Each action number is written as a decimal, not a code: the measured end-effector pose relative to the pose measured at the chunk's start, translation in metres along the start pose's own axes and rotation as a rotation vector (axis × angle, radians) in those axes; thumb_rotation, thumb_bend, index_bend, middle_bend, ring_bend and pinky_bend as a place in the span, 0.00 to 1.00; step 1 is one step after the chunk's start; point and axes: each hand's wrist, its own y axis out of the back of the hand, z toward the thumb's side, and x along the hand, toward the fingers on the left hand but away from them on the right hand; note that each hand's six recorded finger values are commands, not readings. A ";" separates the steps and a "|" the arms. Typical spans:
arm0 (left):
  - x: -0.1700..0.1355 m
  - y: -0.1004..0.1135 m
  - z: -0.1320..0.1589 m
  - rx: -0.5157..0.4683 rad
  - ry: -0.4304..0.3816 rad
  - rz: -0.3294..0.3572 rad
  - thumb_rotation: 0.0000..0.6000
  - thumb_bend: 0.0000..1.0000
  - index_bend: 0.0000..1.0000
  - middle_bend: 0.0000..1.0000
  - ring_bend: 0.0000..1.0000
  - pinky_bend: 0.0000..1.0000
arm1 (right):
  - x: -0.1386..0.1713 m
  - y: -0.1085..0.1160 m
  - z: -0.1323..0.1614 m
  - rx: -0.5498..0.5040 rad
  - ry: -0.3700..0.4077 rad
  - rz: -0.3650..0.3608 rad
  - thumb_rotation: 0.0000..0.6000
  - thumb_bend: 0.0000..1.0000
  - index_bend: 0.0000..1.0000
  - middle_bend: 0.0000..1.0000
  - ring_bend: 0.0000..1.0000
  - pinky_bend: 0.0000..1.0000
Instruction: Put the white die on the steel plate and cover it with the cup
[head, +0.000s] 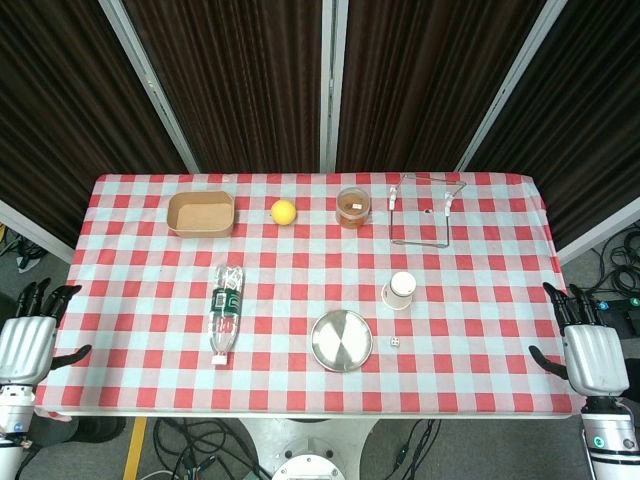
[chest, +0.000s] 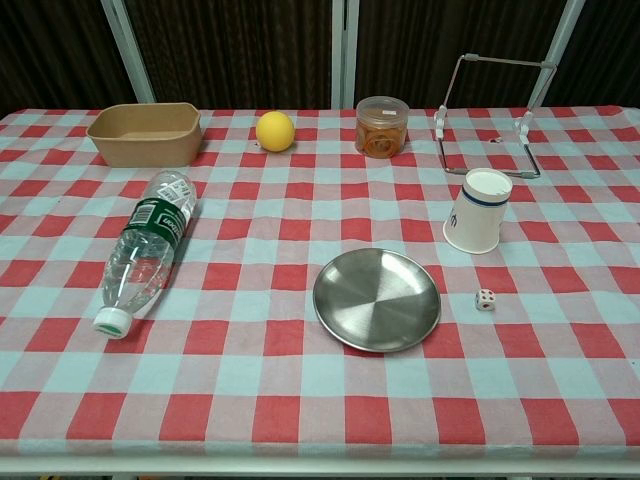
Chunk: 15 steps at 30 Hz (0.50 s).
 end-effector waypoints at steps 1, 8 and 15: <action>0.000 -0.001 0.000 -0.002 0.001 0.000 1.00 0.00 0.15 0.16 0.02 0.03 | 0.000 0.000 0.000 0.000 0.001 0.000 1.00 0.09 0.06 0.17 0.05 0.15; -0.005 -0.004 0.001 -0.013 0.009 0.003 1.00 0.00 0.15 0.16 0.02 0.03 | 0.001 0.004 0.005 -0.016 0.030 -0.002 1.00 0.09 0.06 0.18 0.08 0.15; -0.009 0.001 0.001 -0.020 0.009 0.024 1.00 0.00 0.15 0.16 0.02 0.03 | -0.004 0.004 0.025 -0.028 0.129 0.011 1.00 0.10 0.13 0.28 0.42 0.50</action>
